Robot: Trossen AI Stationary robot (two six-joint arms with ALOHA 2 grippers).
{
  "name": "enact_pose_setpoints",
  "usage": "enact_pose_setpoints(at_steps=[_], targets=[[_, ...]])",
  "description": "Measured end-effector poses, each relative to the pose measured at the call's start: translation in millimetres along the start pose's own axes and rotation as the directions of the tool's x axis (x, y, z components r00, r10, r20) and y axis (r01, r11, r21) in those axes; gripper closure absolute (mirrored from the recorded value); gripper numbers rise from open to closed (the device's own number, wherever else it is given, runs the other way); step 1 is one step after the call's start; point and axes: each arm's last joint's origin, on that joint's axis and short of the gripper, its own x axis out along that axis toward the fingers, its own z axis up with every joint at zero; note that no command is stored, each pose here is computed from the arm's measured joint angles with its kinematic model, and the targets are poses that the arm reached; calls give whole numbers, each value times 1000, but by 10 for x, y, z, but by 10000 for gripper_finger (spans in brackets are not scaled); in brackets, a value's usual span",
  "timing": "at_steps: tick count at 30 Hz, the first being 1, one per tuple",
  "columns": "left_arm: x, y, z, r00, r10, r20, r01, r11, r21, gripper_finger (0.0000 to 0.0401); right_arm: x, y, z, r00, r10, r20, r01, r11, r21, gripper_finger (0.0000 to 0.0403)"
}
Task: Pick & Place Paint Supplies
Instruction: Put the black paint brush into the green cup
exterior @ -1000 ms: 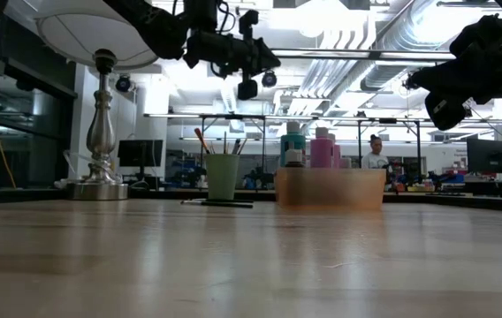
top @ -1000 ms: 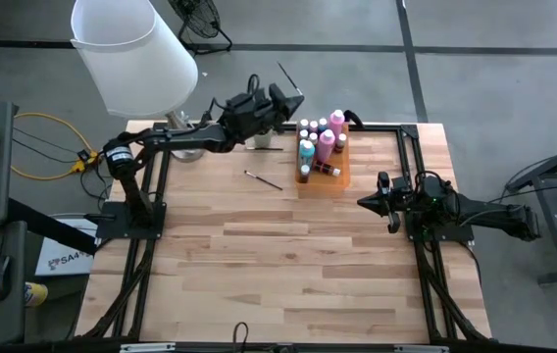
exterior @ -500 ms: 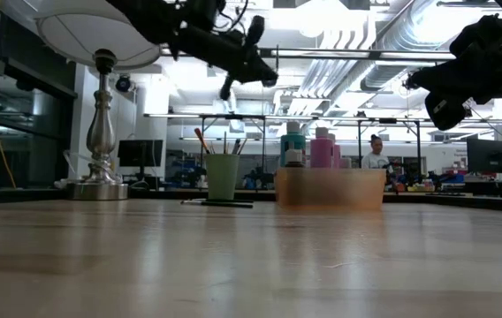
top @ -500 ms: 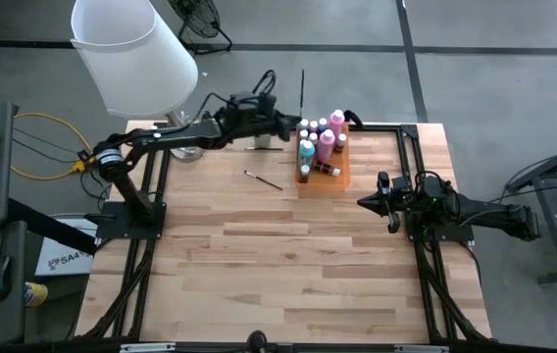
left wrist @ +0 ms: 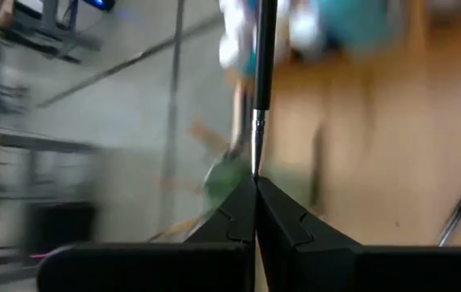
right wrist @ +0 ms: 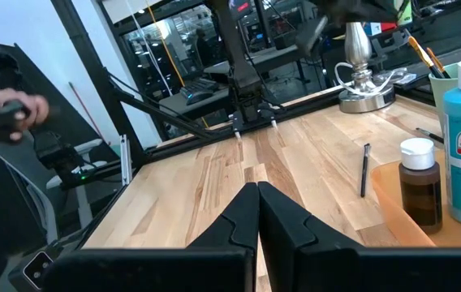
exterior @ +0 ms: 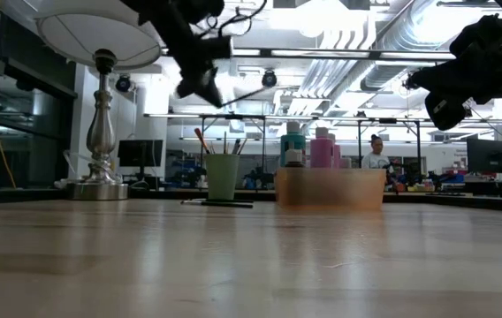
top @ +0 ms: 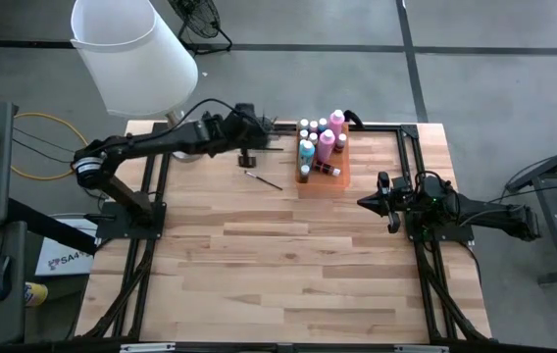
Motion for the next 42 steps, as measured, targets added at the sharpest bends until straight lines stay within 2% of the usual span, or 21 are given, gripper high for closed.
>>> enact_pose_setpoints(at_steps=[1, 3, 7, 9, 12, 14, 20, 29, 37, 42], targets=[[-7, -19, -17, 999, 22, -47, -18, 996, 90, 401, 0, 0, 1, 1000, 0, 0, 0, 1000, 0, 401], [-23, -32, -37, 986, 97, -132, -59, 962, 266, 401, 0, 1, 1, 1000, 0, 0, 0, 1000, 0, 401], [-45, 16, -38, 918, 304, -254, -120, 825, 552, 401, 0, 1, 1, 1000, 0, 0, 0, 1000, 0, 401], [-32, 37, -39, 886, 362, -288, -92, 749, 656, 401, 0, 1, 1, 1000, 0, 0, 0, 1000, 0, 401], [-4, 101, -108, 862, 383, -331, 15, 633, 774, 401, 0, 1, 1, 1000, 0, 0, 0, 1000, 0, 401], [11, 142, -141, 853, 391, -344, 52, 594, 803, 401, 0, 1, 1, 1000, 0, 0, 0, 1000, 0, 401], [32, 198, -183, 847, 395, -355, 108, 526, 844, 401, 0, 1, 1, 1000, 0, 1, 0, 1000, 0, 401], [70, 371, -190, 845, 439, -304, 53, 497, 866, 401, 0, 1, 1, 1000, 0, 0, 0, 1000, 0, 401], [360, 375, -315, 840, 409, -355, 180, 408, 895, 401, 0, 1, 1, 1000, 0, 0, 0, 1000, 0, 401], [569, 329, -340, 823, 422, -380, 210, 395, 894, 401, 0, 0, 0, 1000, 0, 0, 0, 1000, 0, 401]])
